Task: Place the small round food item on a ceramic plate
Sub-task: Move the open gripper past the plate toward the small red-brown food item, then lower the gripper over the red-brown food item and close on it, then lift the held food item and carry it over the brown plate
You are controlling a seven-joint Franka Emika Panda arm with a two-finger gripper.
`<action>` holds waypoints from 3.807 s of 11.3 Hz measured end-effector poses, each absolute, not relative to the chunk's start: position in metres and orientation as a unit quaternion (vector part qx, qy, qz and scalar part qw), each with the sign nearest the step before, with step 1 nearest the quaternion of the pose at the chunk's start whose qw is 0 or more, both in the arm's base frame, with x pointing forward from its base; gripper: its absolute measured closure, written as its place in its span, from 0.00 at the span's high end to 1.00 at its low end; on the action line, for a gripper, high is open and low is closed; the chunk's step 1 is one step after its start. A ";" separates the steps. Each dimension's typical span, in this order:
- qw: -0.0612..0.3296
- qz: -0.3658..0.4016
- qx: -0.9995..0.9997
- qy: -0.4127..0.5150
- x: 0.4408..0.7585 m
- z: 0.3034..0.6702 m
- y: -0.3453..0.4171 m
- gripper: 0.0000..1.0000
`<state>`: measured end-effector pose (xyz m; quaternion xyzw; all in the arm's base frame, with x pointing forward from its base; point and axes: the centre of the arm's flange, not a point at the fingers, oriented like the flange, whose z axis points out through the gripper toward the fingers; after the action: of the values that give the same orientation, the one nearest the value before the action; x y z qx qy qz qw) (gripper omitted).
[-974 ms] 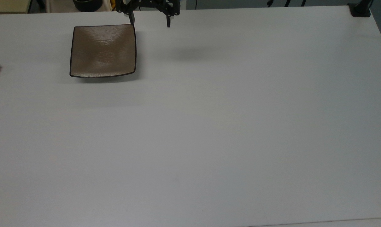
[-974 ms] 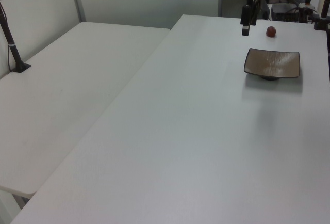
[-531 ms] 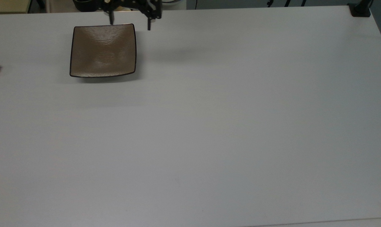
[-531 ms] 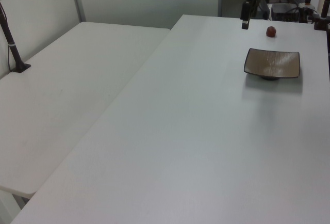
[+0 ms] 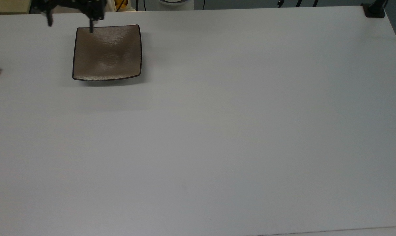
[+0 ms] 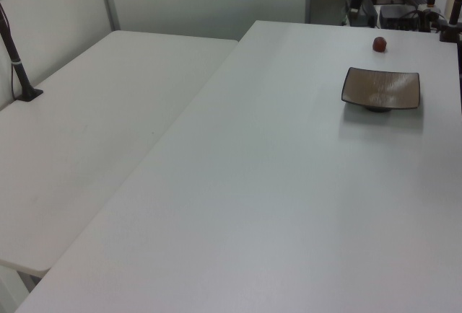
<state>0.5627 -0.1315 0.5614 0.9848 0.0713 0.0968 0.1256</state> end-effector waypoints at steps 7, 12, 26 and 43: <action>0.232 -0.011 0.883 0.408 0.575 0.469 -0.261 1.00; 0.341 -0.196 0.728 0.562 0.574 0.410 -0.308 1.00; 0.311 -0.286 0.640 0.642 0.574 0.271 -0.417 0.67; 0.238 -0.114 0.849 0.458 0.562 0.409 -0.374 0.10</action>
<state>0.5624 -0.3743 0.4088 0.8489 0.4581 -0.1143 0.2377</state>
